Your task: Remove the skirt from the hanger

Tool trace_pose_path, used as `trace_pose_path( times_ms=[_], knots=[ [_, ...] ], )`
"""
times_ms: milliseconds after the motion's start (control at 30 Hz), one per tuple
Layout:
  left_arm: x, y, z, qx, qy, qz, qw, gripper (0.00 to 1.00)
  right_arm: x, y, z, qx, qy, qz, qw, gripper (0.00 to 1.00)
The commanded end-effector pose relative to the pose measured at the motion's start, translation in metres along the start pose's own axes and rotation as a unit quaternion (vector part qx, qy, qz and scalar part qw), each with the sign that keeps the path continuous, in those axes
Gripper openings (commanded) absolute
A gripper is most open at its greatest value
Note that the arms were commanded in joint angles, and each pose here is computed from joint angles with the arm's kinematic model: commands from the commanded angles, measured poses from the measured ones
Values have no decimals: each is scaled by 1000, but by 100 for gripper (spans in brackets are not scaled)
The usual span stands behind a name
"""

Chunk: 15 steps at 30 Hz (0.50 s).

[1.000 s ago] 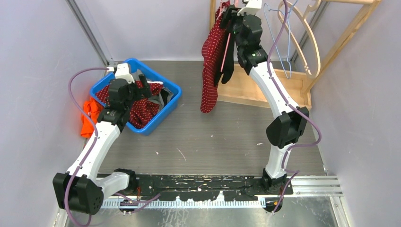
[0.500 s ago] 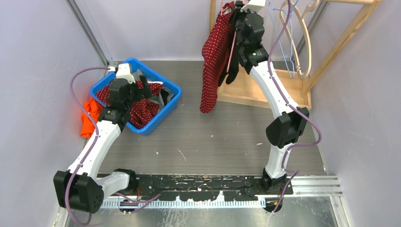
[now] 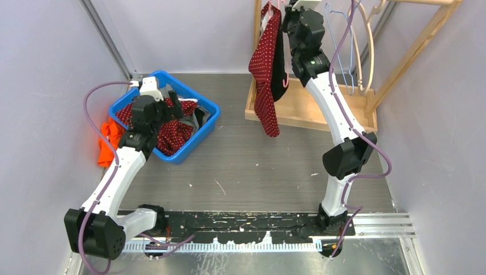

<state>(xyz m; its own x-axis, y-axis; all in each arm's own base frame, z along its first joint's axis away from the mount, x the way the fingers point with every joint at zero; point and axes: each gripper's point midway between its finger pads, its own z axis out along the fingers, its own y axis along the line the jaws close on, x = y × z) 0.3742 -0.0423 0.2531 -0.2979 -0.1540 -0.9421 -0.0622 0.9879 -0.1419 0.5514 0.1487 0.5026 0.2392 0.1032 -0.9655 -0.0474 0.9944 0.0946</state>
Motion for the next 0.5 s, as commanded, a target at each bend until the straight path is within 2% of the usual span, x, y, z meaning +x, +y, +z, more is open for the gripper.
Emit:
trace_pose_path(
  times_ms=[0, 167, 267, 467],
  knots=[
    [-21, -1, -10, 2, -35, -5, 999, 100, -99, 3, -33, -35, -82, 17, 996, 1],
    [-21, -3, -11, 6, -36, -10, 999, 100, -101, -5, -62, -39, -73, 9, 997, 1],
    [-22, -7, -12, 16, -36, -18, 999, 100, -84, -14, -83, -36, -49, 1, 998, 1],
    [-26, -41, -16, 94, -27, -24, 995, 98, -70, -39, -143, -17, -23, 7, 1000, 1]
  ],
)
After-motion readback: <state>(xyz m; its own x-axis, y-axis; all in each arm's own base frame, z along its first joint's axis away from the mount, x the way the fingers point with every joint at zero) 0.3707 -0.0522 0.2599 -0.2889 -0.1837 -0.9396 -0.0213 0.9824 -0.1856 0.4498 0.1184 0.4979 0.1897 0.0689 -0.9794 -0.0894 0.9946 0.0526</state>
